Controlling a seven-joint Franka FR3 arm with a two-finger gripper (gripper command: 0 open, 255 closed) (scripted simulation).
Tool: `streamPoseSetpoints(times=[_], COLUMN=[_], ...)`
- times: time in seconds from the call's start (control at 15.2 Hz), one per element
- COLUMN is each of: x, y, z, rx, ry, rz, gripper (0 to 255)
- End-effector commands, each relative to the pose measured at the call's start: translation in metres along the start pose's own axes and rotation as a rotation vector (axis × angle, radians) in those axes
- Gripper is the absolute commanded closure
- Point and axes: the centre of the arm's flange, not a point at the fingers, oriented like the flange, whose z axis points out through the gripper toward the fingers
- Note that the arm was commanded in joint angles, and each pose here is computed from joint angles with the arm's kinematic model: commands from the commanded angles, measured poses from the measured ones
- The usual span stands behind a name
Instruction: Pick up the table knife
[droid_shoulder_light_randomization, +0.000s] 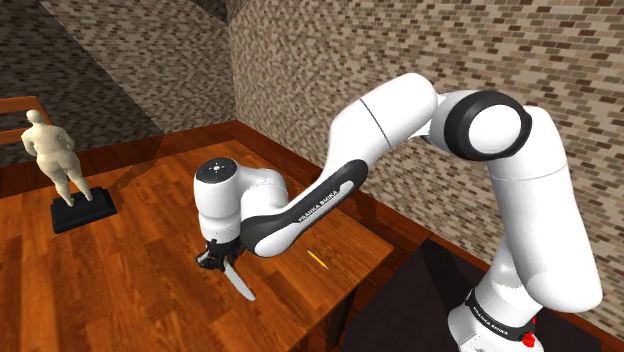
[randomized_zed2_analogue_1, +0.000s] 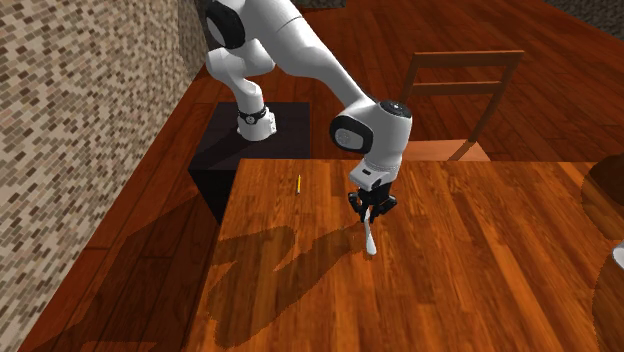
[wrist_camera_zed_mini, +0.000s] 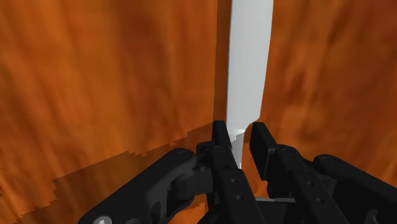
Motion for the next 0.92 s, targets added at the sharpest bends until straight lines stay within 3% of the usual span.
streamPoseSetpoints(times=[0.0,0.86], x=[0.002,0.014], y=[0.001,0.002], z=[-0.01,-0.067], rx=[-0.001,-0.001], ry=[-0.001,-0.001], rz=[0.0,0.0], gripper=[255,255])
